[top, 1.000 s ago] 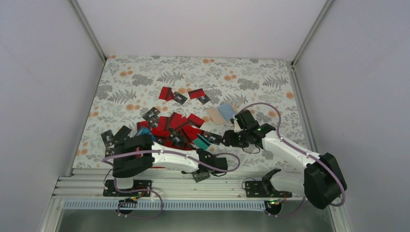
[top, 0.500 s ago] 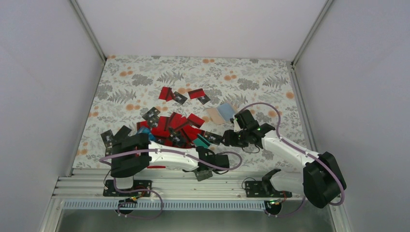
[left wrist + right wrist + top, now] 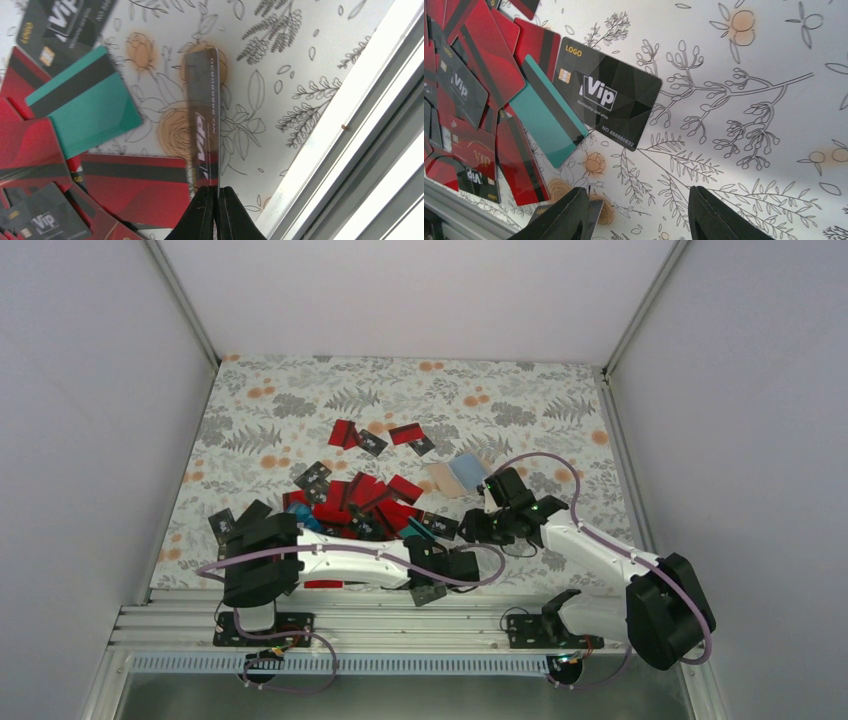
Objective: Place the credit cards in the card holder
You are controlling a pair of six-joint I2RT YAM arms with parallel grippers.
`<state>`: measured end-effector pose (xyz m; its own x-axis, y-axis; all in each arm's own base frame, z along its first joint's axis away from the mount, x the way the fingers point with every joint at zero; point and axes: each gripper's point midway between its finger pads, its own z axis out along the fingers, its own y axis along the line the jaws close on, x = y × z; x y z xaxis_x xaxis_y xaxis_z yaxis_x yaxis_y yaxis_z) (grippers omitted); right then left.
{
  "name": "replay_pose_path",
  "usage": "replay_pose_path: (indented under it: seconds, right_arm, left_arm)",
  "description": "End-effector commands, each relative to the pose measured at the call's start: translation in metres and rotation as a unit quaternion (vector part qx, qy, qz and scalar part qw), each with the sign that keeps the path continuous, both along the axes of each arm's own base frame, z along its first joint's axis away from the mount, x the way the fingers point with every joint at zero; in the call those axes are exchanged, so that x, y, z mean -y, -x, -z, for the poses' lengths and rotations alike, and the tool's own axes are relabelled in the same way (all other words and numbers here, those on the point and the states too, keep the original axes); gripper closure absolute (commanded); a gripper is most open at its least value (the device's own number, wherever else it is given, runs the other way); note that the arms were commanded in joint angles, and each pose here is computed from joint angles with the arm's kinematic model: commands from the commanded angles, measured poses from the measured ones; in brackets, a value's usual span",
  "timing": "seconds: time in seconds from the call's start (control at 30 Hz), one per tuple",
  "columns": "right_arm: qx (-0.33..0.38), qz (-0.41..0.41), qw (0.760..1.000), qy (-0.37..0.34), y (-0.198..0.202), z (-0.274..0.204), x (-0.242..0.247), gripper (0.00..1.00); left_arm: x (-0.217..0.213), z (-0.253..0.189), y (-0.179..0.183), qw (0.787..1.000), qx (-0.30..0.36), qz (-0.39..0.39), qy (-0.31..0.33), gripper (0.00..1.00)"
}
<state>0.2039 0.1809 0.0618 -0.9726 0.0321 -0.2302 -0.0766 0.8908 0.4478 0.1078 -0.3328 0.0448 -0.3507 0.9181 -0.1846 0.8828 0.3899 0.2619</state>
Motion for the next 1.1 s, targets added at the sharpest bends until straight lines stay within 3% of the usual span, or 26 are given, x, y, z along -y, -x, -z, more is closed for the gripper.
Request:
replay_pose_path:
  seconds: [0.0, 0.23, 0.5, 0.83, 1.07]
  right_arm:
    - [0.021, 0.026, 0.999, 0.014, -0.015, -0.005, 0.005, 0.48]
    - [0.049, 0.07, 0.996, 0.033, -0.047, -0.021, 0.014, 0.49]
    - [0.094, 0.132, 0.987, 0.011, -0.109, -0.059, 0.026, 0.5]
    - [0.086, 0.195, 0.976, 0.034, -0.201, -0.047, 0.065, 0.52]
    - [0.046, 0.173, 0.981, 0.075, -0.244, 0.002, 0.081, 0.5]
  left_arm:
    - [0.003, -0.014, -0.007, 1.0, 0.016, -0.01, 0.015, 0.96]
    - [0.007, -0.025, -0.014, 0.999, 0.018, -0.023, 0.043, 0.97]
    - [0.011, -0.067, -0.039, 0.987, 0.001, -0.059, 0.152, 0.98]
    - [0.001, -0.113, -0.102, 0.941, -0.007, -0.157, 0.301, 0.98]
    - [0.018, -0.134, -0.138, 0.905, -0.027, -0.197, 0.377, 0.98]
